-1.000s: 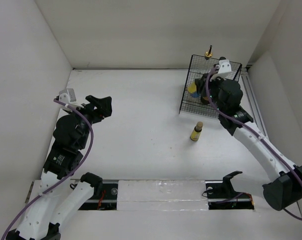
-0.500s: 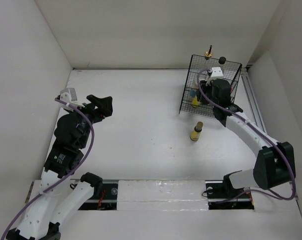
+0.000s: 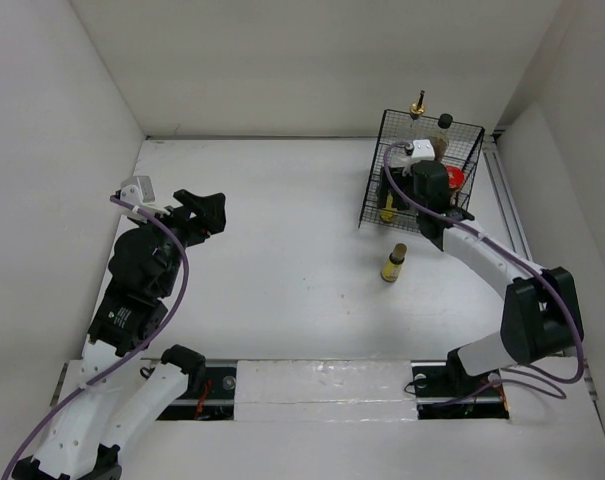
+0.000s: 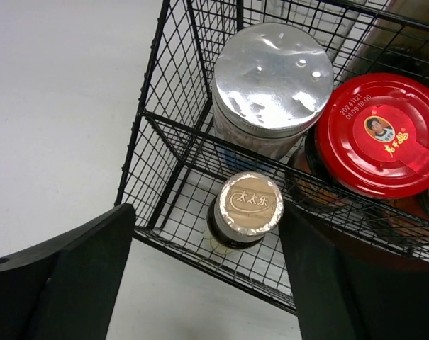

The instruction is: Organize the condiment bottles

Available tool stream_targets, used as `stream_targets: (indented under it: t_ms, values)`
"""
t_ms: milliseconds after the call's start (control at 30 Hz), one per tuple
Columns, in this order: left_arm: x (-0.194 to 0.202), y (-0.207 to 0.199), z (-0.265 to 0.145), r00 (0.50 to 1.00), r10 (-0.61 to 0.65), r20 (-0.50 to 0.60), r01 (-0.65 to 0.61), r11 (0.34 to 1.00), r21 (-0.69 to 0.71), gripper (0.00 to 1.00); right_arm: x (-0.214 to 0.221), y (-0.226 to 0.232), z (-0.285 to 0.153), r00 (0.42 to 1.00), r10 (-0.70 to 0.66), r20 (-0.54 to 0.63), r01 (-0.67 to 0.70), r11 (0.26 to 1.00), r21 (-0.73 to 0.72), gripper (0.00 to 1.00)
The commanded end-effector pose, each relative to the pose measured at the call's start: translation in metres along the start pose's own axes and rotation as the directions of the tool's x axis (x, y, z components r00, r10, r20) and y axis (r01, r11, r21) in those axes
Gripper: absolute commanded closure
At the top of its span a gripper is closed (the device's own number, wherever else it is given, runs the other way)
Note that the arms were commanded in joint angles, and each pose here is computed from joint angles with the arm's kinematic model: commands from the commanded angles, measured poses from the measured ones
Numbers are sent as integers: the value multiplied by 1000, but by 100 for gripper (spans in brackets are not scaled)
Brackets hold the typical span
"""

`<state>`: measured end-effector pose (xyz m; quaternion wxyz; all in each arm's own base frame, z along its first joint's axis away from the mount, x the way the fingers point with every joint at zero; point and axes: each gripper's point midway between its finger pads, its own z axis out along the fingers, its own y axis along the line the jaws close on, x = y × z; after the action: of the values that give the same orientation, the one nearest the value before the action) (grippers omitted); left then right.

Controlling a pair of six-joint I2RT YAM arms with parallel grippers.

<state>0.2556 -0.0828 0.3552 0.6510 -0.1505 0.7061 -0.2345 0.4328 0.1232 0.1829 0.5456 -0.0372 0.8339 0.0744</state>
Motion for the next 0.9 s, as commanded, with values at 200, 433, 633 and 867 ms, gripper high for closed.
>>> stream_targets:
  t_ms: [200,433,633,867]
  values:
    - [-12,-8,-1,999,-11,41,10,999,36,19,-69,-9,-87,981,32,193,-42,998,44,6]
    - [-14,-9,-4,999,-15,49,13,999,41,19,12,-6,-144,998,69,-8,-69,997,45,9]
    - [-11,-10,-2,999,-11,35,10,999,45,19,77,24,-166,980,111,-168,-124,990,-72,11]
    - [-12,-12,-4,999,-14,37,11,998,58,19,93,34,-151,978,102,-180,-117,990,-74,23]
